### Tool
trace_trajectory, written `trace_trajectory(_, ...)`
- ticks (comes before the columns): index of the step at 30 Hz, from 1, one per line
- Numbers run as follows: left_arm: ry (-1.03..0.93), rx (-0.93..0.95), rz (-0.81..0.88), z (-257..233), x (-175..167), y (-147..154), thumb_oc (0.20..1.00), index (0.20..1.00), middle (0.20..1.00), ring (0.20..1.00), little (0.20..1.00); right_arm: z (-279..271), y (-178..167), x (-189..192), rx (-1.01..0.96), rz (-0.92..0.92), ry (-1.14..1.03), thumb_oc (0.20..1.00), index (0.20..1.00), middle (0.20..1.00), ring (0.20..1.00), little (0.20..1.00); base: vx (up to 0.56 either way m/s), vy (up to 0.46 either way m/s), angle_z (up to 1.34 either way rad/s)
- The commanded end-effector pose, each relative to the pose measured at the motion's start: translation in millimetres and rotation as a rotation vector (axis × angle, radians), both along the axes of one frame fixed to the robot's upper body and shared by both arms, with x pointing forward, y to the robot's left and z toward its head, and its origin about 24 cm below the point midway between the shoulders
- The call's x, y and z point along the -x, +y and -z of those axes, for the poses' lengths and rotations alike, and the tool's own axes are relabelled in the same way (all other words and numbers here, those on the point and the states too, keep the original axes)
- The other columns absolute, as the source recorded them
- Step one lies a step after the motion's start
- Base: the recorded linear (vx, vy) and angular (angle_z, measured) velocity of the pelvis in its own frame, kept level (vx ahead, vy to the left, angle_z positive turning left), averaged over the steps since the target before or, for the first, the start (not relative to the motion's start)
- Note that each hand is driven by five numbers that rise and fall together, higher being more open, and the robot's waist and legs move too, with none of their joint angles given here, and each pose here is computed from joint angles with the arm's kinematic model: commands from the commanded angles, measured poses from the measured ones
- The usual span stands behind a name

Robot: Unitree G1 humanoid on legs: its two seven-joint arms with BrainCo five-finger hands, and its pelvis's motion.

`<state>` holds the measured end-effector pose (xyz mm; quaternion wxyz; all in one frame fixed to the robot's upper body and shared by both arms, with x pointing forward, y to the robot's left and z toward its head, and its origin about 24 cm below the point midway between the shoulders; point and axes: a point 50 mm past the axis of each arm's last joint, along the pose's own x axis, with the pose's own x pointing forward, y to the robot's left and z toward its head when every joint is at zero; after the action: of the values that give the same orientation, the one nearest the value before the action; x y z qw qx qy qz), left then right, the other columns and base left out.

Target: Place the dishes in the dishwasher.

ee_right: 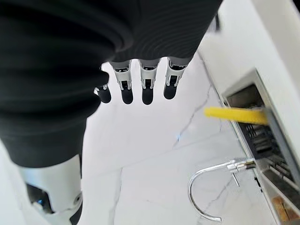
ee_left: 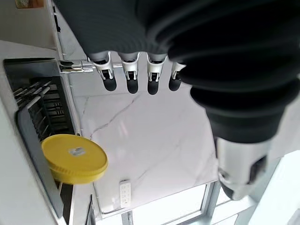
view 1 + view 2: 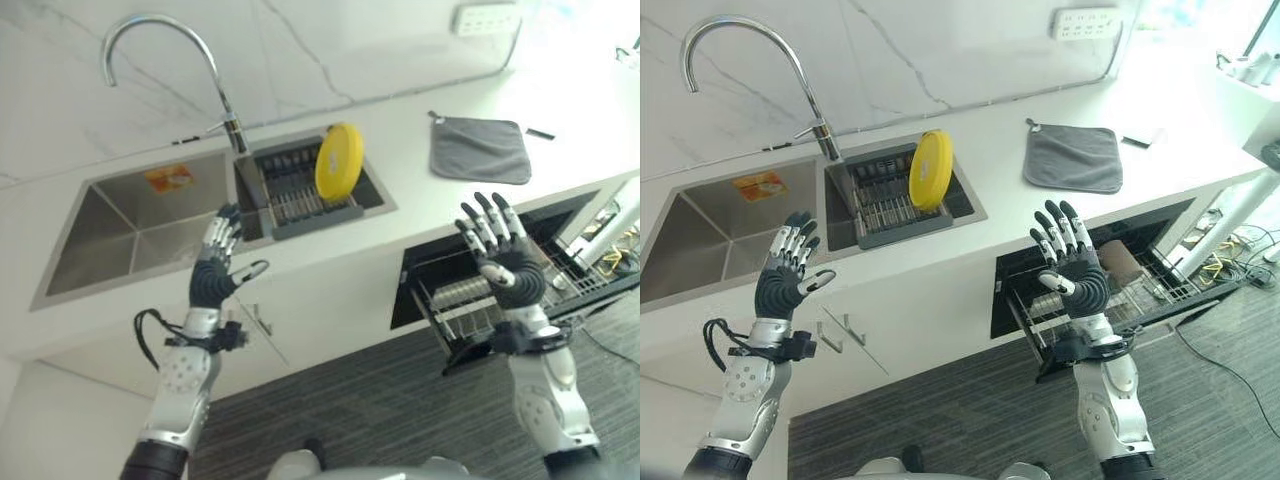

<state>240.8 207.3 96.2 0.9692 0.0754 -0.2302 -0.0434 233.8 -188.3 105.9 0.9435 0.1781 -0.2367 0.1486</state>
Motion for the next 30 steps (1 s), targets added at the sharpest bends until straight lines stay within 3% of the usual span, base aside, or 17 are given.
trace_trajectory(1,-0.120,-0.084,0.042,-20,-1,-4,1.000,1.000,1.000,1.000,1.000,-31,-8,-4,0.027,0.036,-0.153,1.000,1.000,1.000,1.000,1.000,0.14,0.175,0.30)
trace_trajectory(10,-0.135,-0.142,-0.038,-25,4,6,1.000,1.000,1.000,1.000,1.000,-31,11,-12,0.022,-0.043,-0.152,1.000,1.000,1.000,1.000,1.000,0.08,-0.025,-0.24)
trace_trajectory(30,-0.085,-0.041,-0.043,-9,10,-4,1.000,1.000,1.000,1.000,1.000,-30,21,-13,0.092,-0.111,-0.134,1.000,1.000,1.000,1.000,1.000,0.05,-0.161,0.06)
